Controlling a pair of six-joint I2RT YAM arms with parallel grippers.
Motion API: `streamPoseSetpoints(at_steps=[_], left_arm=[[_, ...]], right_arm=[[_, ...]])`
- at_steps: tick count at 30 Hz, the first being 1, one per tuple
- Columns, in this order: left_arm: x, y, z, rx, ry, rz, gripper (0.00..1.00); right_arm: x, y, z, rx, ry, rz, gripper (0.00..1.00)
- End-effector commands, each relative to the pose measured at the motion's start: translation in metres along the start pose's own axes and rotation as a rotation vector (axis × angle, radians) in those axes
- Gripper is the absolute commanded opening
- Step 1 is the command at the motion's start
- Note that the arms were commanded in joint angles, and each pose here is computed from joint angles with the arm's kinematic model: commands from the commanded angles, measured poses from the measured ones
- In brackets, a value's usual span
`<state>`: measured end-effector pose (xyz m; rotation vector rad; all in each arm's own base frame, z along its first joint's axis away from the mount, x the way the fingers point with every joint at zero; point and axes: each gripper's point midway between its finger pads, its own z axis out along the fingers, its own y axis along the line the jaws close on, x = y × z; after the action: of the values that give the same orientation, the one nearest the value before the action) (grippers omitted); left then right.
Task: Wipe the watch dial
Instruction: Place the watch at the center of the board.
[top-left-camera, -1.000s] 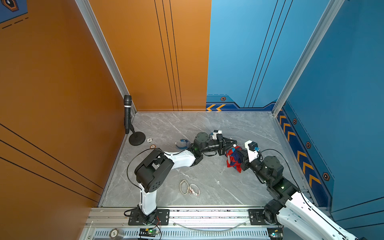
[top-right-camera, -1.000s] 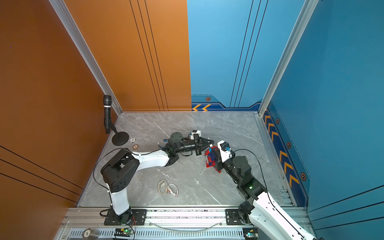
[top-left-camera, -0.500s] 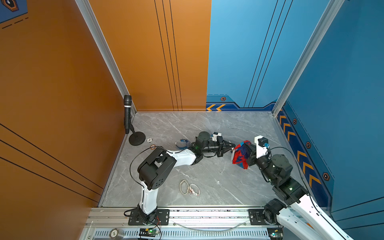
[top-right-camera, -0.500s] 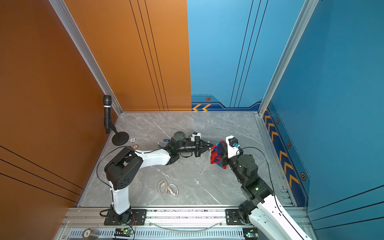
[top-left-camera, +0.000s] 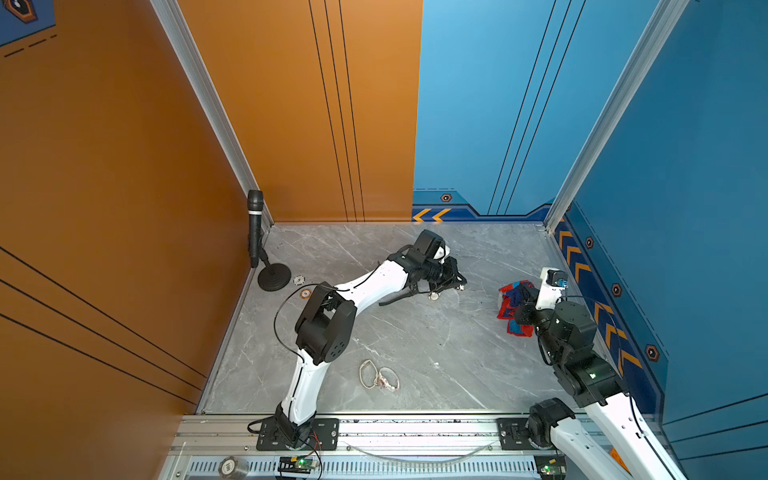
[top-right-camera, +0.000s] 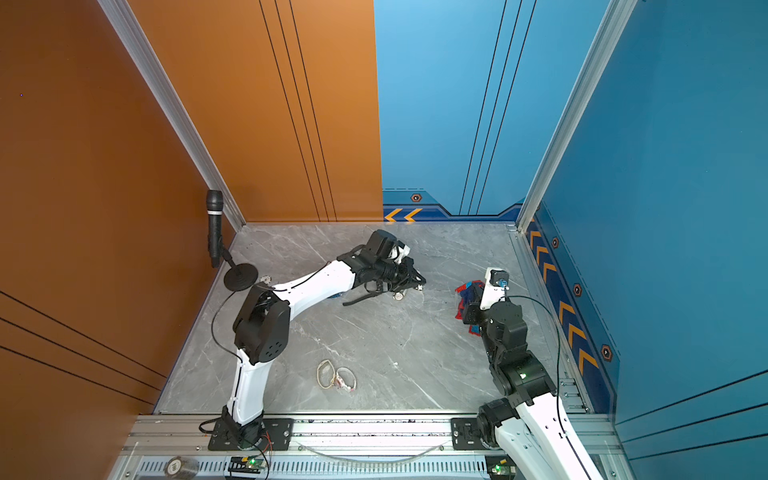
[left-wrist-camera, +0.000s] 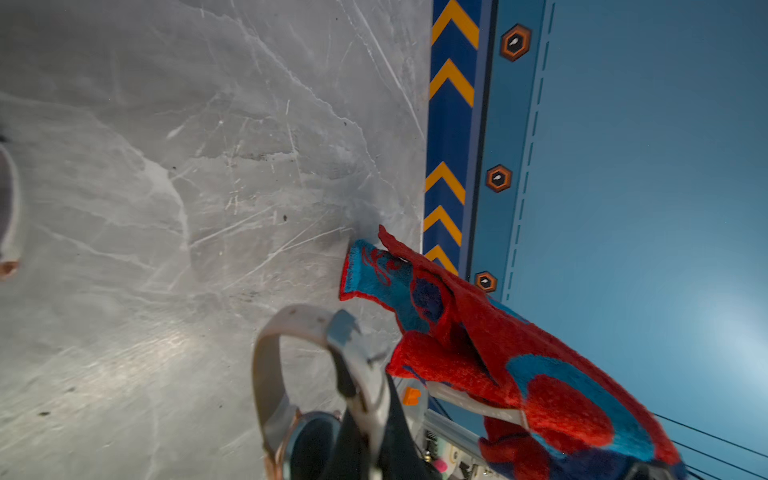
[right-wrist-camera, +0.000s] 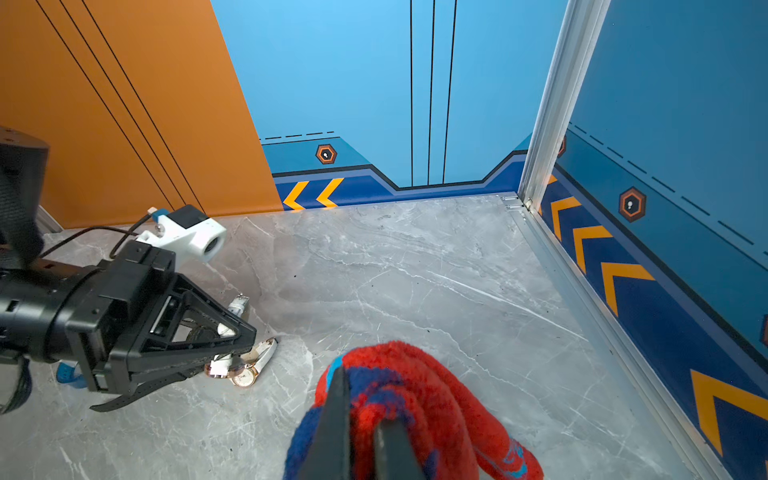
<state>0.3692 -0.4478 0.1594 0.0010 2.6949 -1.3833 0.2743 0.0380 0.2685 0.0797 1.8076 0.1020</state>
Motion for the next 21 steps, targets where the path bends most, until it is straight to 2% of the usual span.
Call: streamPoseSetpoints(at_steps=[1,4,11,21], left_arm=[[0.029,0.059,0.016,-0.255,0.124,0.054,0.00],[0.029,0.071,0.022,-0.360,0.143,0.116,0.00],[0.033,0.082,0.036,-0.483,0.186,0.192,0.00],[0.019,0.101,0.041,-0.635,0.158,0.284,0.00]], right_arm=[[-0.003,0.005,0.000,-0.031,-0.017,0.036,0.00],[0.000,0.007,0.002,-0.044,-0.009,0.039,0.00],[0.006,0.008,0.003,-0.054,-0.005,0.045,0.00],[0.009,0.009,0.004,-0.064,-0.011,0.048,0.00]])
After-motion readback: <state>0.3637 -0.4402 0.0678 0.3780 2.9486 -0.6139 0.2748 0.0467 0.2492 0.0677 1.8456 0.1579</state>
